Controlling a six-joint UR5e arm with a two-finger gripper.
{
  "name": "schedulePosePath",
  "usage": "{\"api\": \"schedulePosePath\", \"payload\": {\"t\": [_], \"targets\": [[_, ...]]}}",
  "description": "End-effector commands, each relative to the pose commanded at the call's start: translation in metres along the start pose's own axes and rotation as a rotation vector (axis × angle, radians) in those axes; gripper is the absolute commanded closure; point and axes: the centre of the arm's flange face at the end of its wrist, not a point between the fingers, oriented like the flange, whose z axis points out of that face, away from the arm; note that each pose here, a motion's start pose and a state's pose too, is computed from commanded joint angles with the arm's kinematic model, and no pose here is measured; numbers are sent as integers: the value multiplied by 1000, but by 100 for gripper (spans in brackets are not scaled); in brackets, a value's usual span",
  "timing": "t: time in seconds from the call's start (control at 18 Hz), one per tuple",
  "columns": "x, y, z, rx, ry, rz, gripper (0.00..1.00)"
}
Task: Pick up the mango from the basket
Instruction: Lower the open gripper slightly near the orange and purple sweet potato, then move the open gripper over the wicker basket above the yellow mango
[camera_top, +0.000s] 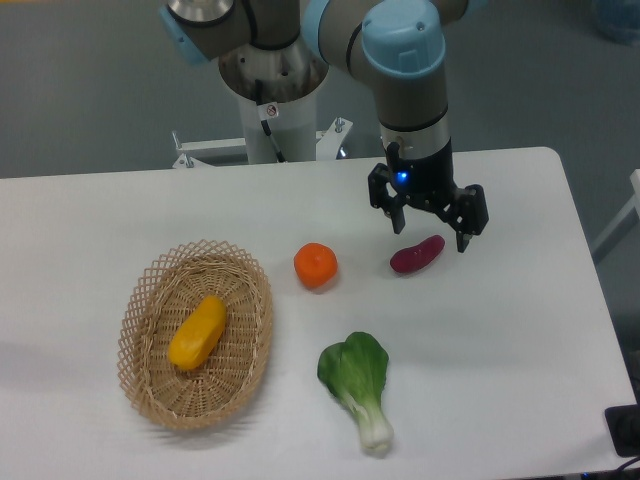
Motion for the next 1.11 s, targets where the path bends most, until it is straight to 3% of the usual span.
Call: {"api": "schedulePosePath", "payload": {"t": [0.33, 0.5, 0.67, 0.78, 1.11], "targets": [[11, -4, 7, 47, 16, -8, 0], [30, -7, 10, 149, 36, -140, 0], [43, -11, 5, 170, 36, -269, 0], [56, -28, 6, 175, 59, -348, 0], [125, -97, 24, 173, 161, -324, 0]]}}
